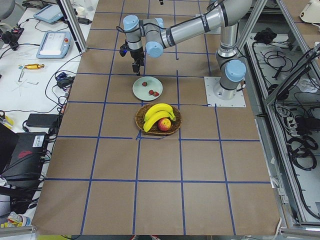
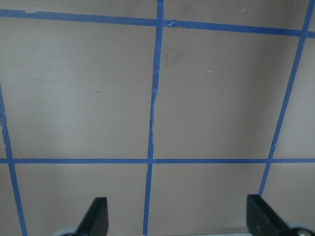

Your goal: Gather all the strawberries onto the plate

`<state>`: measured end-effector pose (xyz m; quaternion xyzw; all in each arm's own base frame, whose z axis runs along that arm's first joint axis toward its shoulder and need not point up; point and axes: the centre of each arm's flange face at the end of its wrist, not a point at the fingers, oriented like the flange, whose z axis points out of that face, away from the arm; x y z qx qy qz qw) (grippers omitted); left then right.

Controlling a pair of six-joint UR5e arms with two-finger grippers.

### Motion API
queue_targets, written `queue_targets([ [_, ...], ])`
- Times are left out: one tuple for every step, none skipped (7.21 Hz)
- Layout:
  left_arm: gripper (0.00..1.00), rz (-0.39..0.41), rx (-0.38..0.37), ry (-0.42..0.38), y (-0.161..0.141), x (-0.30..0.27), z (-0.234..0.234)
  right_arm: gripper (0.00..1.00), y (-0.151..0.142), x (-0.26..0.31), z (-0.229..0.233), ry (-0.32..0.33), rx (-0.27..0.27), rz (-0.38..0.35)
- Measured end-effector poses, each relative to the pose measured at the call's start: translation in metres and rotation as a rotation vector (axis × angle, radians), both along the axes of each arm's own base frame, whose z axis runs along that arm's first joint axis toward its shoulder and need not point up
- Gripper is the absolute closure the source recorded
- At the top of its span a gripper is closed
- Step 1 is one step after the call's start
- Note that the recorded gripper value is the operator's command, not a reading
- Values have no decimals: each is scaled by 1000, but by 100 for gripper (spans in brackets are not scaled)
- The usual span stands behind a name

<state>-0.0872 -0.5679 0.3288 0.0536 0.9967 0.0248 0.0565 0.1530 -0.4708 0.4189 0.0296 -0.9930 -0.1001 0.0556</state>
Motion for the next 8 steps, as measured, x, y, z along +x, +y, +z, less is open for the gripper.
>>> queue_targets([
  [0,36,-36,-1,12,-20,26,0,0,0,2,0,-5,-1],
  [0,50,-47,4,26,-30,53,0,-1,0,7,-1,-17,-2],
  [0,59,-48,7,39,-33,83,0,-3,0,14,-2,-34,-4],
  [0,67,-60,7,50,-34,117,0,-4,1,18,-3,-42,-4],
  [0,72,-70,4,59,-33,146,0,-4,2,20,-2,-46,-2],
  [0,75,-54,5,68,-34,158,0,-4,4,21,0,-49,2],
  [0,76,-20,18,76,-41,158,0,-3,6,22,3,-53,7],
  [0,75,10,39,81,-53,151,0,-3,9,22,3,-55,15],
])
